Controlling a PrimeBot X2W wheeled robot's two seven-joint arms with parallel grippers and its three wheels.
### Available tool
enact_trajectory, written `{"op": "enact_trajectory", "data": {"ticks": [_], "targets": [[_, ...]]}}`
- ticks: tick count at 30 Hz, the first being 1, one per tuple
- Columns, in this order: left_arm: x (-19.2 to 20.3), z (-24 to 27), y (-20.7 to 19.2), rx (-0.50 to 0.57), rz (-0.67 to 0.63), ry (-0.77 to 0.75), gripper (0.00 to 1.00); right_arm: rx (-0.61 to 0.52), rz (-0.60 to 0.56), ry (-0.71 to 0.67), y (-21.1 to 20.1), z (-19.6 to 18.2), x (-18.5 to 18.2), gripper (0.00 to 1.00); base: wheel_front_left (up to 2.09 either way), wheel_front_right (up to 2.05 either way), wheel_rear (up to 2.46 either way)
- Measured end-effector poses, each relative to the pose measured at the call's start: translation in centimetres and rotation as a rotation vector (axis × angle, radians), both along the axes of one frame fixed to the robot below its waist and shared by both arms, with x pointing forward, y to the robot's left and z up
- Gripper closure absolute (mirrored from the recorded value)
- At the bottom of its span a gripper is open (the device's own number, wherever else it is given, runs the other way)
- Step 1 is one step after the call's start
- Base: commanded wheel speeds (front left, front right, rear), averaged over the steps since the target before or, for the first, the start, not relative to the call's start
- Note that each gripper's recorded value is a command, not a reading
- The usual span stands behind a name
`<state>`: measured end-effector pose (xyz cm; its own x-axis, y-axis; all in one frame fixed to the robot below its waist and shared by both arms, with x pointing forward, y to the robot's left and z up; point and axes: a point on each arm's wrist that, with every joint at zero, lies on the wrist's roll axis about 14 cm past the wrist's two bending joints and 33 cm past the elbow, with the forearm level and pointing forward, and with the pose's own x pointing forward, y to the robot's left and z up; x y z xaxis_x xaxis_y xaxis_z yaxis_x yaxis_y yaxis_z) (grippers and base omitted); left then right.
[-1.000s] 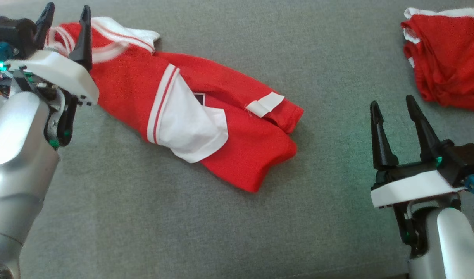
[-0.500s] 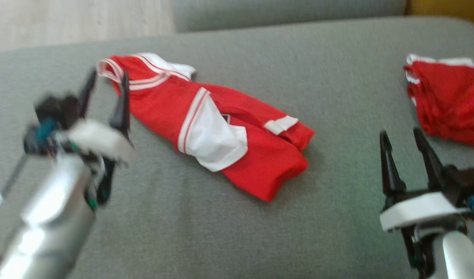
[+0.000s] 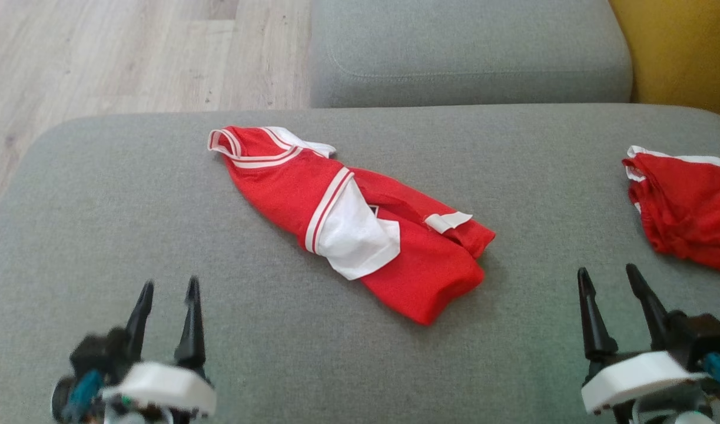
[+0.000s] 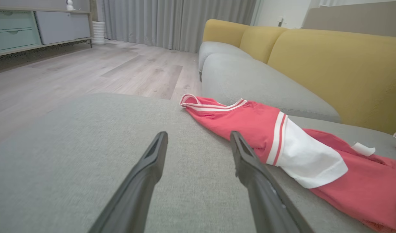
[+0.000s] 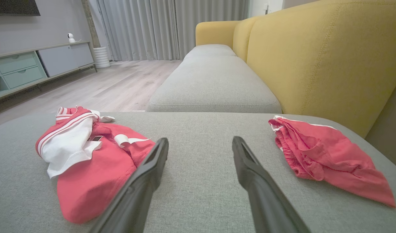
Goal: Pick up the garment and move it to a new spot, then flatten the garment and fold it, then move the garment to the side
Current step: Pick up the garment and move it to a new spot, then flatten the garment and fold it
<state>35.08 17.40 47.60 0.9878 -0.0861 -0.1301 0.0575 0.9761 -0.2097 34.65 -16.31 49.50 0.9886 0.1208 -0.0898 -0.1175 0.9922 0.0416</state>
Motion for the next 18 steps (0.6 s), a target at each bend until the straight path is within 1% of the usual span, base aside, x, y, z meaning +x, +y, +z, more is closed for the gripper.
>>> {"op": "enact_trajectory", "data": {"ticks": [3,8,18], "targets": [[-1.7,-0.6,0.4,-0.012,0.037,0.018,0.0,0.004,0.005,0.009,0.2,-0.3,-0.5,0.0,0.0,0.0,0.0],[-3.9,-0.9,-0.2,-0.045,0.063,0.027,0.0,0.04,0.023,0.024,0.9,-1.0,-1.4,0.0,0.0,0.0,0.0],[-4.8,-1.0,-1.2,-0.051,0.053,0.024,0.0,0.049,0.036,0.048,1.4,-1.9,-2.0,0.0,0.0,0.0,0.0]]}}
